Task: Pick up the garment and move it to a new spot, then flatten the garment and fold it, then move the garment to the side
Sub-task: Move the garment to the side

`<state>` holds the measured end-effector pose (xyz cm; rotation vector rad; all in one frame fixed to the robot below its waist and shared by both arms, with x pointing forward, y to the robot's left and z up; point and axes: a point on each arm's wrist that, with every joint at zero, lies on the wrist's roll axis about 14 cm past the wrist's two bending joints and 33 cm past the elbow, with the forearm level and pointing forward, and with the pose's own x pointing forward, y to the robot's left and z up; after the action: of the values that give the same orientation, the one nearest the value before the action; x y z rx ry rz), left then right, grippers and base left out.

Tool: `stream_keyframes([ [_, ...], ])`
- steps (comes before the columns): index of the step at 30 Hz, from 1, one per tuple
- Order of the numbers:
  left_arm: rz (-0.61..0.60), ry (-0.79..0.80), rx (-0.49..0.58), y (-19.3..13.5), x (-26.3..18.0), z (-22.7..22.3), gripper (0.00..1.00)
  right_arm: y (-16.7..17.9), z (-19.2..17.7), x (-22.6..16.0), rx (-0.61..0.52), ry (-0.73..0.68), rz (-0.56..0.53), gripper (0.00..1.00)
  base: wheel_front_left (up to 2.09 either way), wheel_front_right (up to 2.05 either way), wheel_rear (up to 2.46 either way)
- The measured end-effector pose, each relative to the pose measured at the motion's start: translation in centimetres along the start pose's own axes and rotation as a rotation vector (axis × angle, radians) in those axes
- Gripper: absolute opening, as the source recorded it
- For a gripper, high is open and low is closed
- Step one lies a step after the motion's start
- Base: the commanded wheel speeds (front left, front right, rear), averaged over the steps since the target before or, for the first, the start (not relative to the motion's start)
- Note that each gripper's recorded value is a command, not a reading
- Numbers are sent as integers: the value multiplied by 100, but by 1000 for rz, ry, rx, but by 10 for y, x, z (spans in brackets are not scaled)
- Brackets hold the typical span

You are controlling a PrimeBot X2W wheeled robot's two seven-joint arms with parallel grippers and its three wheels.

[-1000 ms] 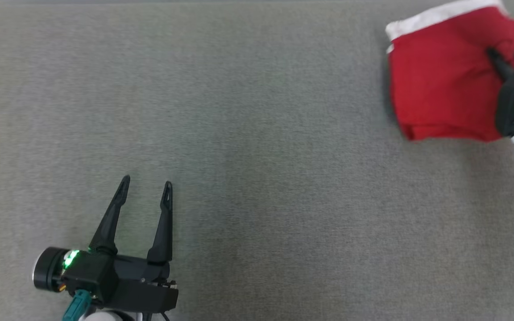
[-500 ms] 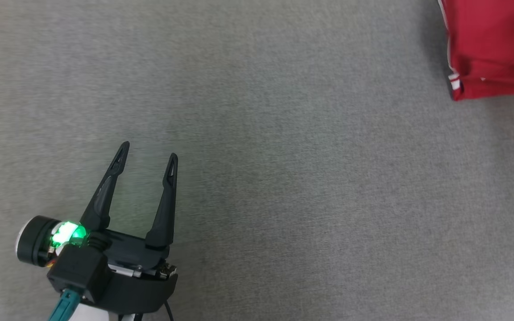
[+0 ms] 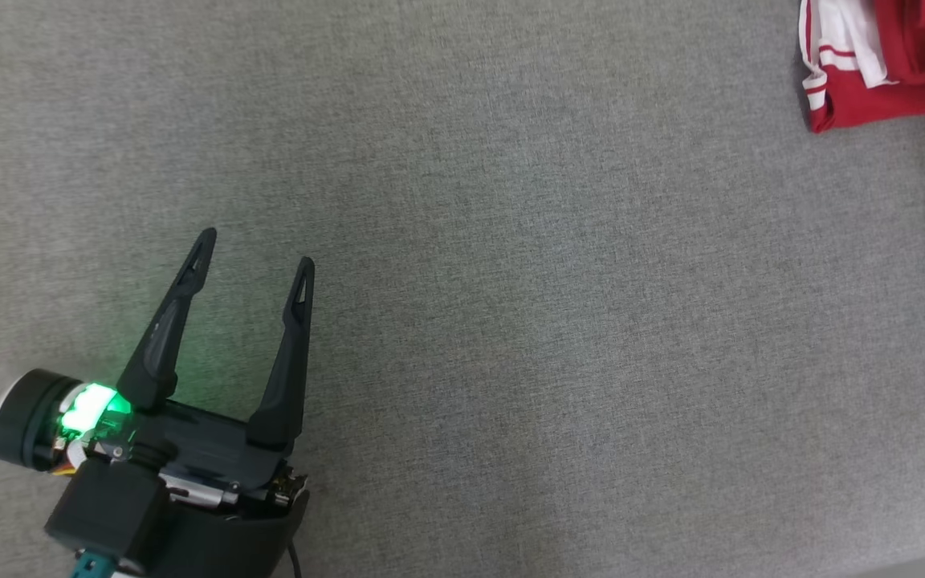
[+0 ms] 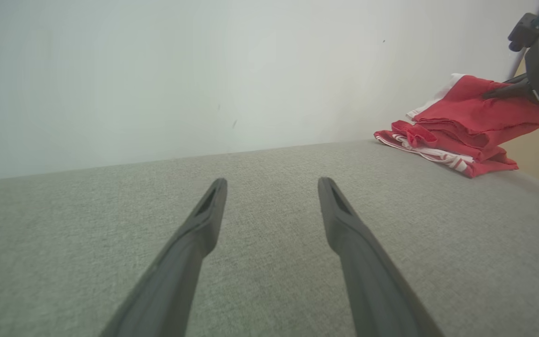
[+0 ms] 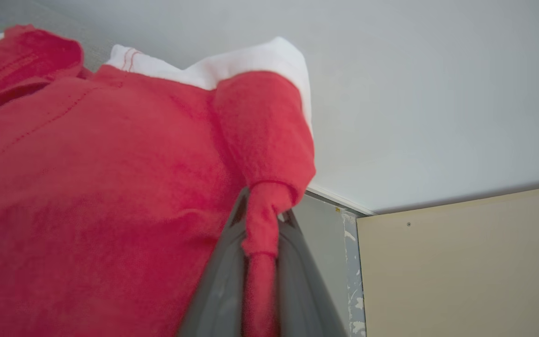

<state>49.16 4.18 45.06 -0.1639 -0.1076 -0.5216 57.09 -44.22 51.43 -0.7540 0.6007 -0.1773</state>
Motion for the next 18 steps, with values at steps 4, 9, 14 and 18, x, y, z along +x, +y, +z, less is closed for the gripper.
stream_keyframes([
  [4, -9, -8, -8, -1, 3, -3, 100, -4, -10, 3, -30, 20, -12, 0, 0, 0, 0],
  [9, -18, -13, -11, -2, 5, -5, 100, -13, -13, 7, -107, 26, -40, 0, 0, 0, 0],
  [14, -21, -12, -15, -3, 5, -8, 100, -14, -20, 11, -115, 48, -48, 0, 0, 0, 0],
  [18, -14, -9, -13, 0, 5, -9, 100, -11, -11, 13, -136, 16, -46, 89, 0, 0, 0],
])
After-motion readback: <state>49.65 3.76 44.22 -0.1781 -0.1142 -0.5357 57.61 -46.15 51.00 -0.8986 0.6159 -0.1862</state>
